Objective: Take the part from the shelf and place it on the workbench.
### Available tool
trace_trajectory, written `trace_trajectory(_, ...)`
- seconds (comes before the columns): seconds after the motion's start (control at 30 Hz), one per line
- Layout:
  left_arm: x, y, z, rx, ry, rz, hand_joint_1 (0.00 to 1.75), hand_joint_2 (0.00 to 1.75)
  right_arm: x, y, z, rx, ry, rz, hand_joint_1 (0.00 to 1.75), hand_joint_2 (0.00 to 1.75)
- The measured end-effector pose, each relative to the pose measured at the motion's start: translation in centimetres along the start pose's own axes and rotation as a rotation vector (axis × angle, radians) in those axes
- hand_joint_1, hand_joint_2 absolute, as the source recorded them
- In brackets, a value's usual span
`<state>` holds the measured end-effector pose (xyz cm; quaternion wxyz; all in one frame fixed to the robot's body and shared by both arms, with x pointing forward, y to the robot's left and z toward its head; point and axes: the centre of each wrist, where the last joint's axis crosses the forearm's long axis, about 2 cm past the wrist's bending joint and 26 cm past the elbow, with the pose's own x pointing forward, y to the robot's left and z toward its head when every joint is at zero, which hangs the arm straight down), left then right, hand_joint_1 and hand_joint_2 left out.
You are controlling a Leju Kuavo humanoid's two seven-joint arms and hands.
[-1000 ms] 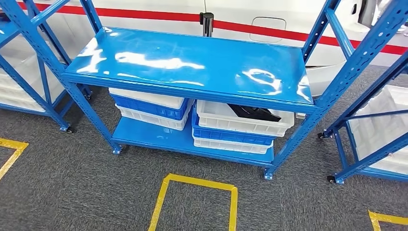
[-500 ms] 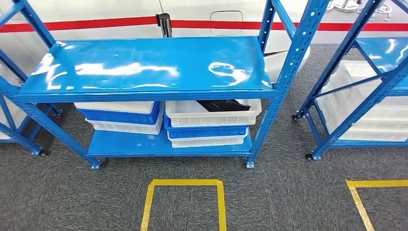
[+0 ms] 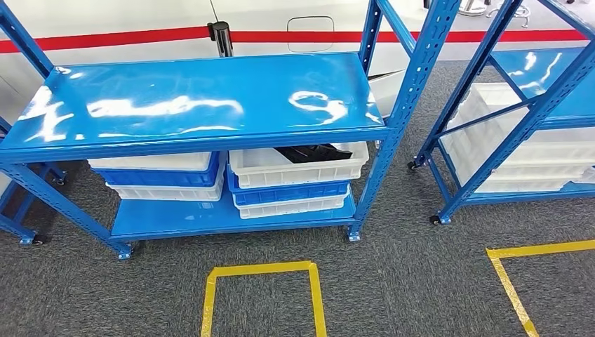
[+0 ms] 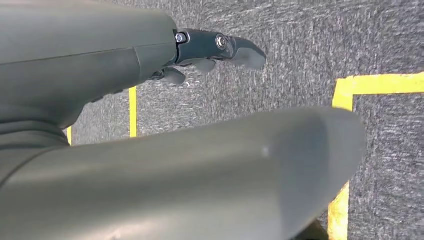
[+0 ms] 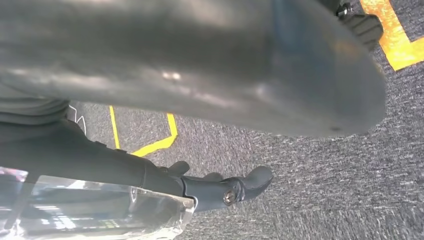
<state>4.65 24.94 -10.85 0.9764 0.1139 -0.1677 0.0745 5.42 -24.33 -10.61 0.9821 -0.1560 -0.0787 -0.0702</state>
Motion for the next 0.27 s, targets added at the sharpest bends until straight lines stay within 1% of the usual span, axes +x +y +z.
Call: trace_trajectory(0.27, 0.05, -0.02, -0.01, -0.007, -0.002, -0.011, 0.00, 0.00, 0.04, -0.09, -0.03, -0.012, 0.005, 0.028, 0.00, 0.00)
